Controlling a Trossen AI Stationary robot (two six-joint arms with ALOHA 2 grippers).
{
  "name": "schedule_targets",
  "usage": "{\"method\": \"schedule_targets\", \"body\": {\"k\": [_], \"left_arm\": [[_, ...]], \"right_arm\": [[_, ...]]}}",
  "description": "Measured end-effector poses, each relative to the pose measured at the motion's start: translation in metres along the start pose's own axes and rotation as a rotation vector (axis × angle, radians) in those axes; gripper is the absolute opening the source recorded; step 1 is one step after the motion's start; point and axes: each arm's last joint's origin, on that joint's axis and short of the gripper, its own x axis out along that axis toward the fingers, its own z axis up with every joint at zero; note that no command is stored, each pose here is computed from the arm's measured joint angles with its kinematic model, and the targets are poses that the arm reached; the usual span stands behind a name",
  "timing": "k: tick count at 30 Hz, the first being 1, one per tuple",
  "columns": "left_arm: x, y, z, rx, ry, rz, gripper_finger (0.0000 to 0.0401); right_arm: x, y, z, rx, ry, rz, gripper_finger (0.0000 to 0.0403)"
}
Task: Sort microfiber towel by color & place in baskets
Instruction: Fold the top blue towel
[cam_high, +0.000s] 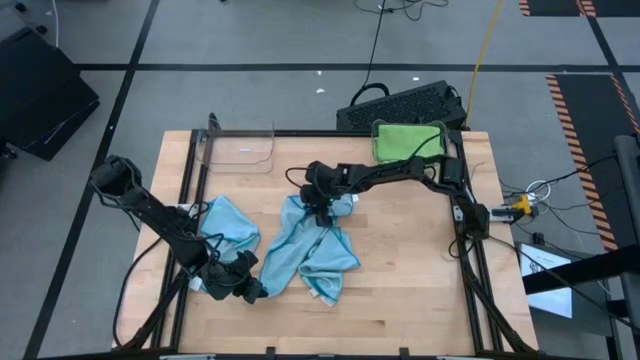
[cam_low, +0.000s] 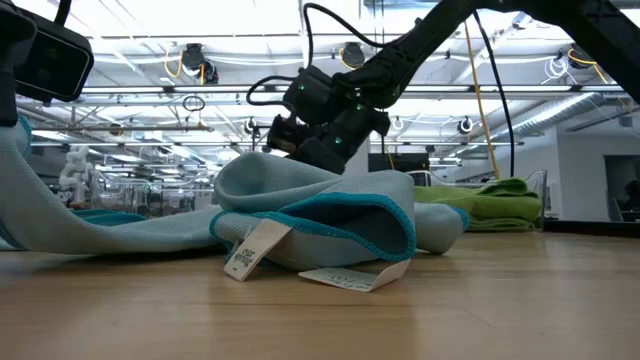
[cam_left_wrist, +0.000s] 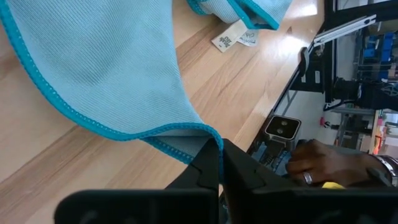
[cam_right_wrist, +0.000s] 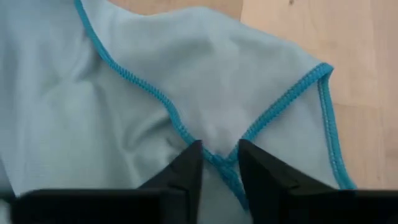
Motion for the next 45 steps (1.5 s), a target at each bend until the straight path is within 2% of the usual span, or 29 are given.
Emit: {"method": "schedule_targets", "body": {"k": [3,5,11,17,20,25,28,32,36,43,45], "left_arm": [[0.0,0.0,0.0,0.0,0.0,0.001,0.0005],[0.0,0.0,0.0,0.0,0.0,0.002,0.0009],[0.0,0.001,0.001,0.002,-0.003,0.007,0.0004],[0.0,0.001,0.001,0.0,-0.004,0.007,0.0011],[0.0,0.001,0.001,0.007,-0.004,0.008,0.0004],[0.0,0.002,0.001,0.012,-0.005,0.016,0.0011],[0.0,0.001,0.001,0.015,-0.004,0.011,0.0005],[0.0,0.001,0.001,0.016,-0.003,0.008,0.001],[0.0,0.001,0.001,0.016,-0.003,0.008,0.0008],[0.0,0.001,0.001,0.021,-0.003,0.008,0.0009],[0.0,0.001,0.001,0.024,-0.003,0.008,0.0005]], "right_arm": [[0.0,0.0,-0.002,0.007,0.016,0.005,0.0027],[0.0,0.0,-0.002,0.006,0.016,0.006,0.0008],[-0.001,-0.001,0.0,0.046,0.001,0.0,0.0002],[-0.018,-0.002,0.009,0.091,-0.036,-0.007,0.0005],[-0.017,-0.001,0.006,0.106,-0.014,0.007,0.0026],[-0.002,0.003,-0.003,0.119,0.035,0.033,0.0105],[0.003,0.005,-0.004,0.097,0.047,-0.005,0.0149],[0.006,0.005,-0.006,0.082,0.05,-0.007,0.017],[0.007,0.005,-0.006,0.081,0.049,-0.011,0.0141],[0.008,0.004,-0.006,0.085,0.043,-0.012,0.0018],[0.009,0.004,-0.007,0.081,0.046,-0.011,0.0008]]}}
